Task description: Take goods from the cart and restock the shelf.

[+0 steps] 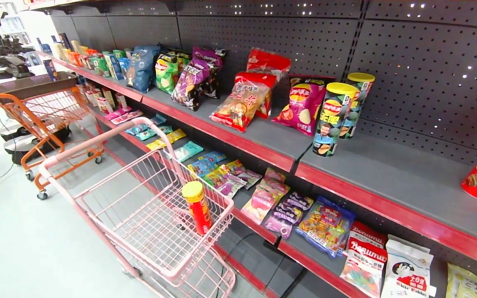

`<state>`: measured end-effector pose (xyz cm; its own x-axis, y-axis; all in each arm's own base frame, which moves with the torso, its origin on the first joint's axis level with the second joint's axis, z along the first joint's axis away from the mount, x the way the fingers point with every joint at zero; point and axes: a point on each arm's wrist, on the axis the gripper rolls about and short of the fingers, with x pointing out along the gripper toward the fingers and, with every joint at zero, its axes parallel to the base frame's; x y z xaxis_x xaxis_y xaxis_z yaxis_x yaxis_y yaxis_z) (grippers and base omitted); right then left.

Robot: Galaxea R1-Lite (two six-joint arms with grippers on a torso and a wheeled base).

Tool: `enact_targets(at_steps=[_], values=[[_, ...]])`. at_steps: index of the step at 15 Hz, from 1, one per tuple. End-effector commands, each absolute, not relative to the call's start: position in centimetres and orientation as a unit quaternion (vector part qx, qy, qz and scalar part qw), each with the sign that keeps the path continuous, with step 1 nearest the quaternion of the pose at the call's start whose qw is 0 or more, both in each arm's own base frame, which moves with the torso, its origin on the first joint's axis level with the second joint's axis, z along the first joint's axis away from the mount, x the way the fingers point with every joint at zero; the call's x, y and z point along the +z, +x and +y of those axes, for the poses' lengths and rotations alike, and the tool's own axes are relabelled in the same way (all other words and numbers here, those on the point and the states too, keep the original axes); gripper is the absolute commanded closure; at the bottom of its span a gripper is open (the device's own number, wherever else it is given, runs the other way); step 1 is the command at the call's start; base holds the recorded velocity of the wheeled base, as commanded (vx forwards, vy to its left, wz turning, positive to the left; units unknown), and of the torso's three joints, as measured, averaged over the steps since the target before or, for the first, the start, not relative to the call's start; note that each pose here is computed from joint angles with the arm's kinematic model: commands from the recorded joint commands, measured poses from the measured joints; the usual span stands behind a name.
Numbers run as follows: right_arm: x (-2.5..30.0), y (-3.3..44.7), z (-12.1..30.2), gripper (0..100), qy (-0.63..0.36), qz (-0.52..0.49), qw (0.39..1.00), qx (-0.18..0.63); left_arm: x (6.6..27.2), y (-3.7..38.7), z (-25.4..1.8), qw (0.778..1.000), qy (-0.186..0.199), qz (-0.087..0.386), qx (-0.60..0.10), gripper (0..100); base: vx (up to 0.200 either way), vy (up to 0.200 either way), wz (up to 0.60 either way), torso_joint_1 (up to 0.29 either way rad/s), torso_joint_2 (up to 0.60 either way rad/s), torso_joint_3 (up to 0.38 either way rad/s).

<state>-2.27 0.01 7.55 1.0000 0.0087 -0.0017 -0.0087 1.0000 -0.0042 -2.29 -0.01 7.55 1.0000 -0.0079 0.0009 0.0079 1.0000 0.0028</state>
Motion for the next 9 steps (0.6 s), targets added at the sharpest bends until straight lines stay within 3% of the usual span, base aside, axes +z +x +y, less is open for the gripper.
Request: enact_targets(at_steps=[1,9], values=[[7.55,-2.27,0.01,0,-0.002,0.001,1.000,0.005,7.55,-2.28,-0.01,1.000,0.002,0.000,-0.004,0,0.000,0.000,0.00,-0.159,0.35,0.193],[7.55,-2.27,0.01,0,-0.002,0.001,1.000,0.005,7.55,-2.28,-0.01,1.000,0.002,0.000,-0.005,0,0.000,0.000,0.00,-0.151,0.36,0.211]])
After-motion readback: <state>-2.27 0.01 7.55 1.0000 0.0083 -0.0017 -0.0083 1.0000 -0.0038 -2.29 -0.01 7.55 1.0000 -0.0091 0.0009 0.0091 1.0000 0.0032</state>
